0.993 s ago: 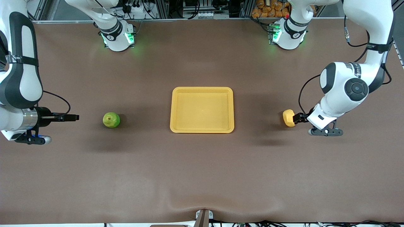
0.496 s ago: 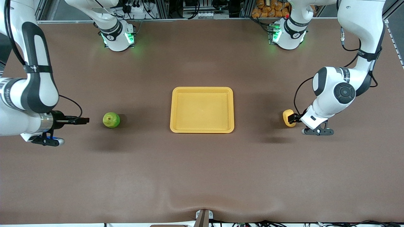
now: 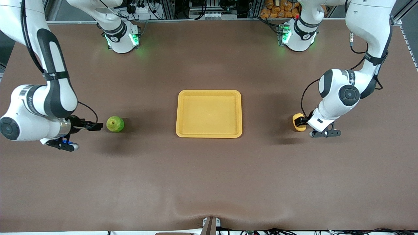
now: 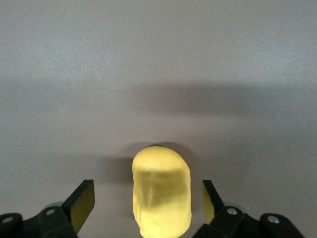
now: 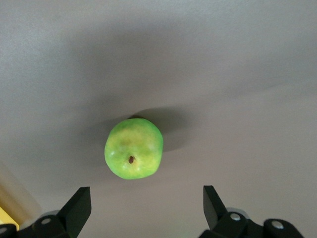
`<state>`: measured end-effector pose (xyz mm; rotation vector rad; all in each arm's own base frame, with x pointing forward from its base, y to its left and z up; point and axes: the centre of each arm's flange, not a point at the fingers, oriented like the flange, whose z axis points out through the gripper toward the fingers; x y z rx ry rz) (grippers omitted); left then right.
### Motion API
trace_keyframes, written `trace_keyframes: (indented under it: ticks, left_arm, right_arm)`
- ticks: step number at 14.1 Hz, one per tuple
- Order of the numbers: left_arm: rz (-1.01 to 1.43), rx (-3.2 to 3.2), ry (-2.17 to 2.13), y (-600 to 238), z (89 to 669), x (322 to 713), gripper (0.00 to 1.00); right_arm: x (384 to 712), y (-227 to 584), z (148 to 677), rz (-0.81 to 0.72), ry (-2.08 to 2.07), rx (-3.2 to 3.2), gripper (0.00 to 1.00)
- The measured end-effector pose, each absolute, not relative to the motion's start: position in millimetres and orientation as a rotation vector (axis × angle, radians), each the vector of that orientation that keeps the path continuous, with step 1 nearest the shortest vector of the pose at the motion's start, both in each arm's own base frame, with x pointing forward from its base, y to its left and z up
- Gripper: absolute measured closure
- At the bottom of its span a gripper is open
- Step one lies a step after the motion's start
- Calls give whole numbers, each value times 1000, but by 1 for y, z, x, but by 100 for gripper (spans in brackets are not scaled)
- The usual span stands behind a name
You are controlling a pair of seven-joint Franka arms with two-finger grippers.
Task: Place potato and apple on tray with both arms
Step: 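Close the left gripper on the potato while the right gripper grasps the apple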
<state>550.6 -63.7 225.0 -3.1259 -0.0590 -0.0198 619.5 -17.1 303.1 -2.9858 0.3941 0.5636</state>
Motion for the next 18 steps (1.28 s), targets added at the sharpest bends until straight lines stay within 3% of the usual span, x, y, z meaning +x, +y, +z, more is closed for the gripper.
trace_keyframes:
  ticks: [3, 6, 7, 13, 18]
  left_arm:
    - [-21, -3128, -61, -63, 212, 546, 8]
    - [-13, -3128, -61, -63, 208, 545, 18]
    - [-10, -3128, -61, -63, 207, 545, 28]
    - [6, -3128, -52, -67, 200, 543, 47]
    - [-16, -3131, 15, -91, 205, 545, 48]
  right_arm:
    - [615, -11, 283, 548, 401, -2993, 0]
    - [608, -4, 263, 531, 419, -2973, 0]
    - [605, -2, 257, 524, 419, -2975, 0]
    - [597, 10, 238, 500, 406, -2990, 0]
    - [589, 17, 217, 475, 411, -3003, 0]
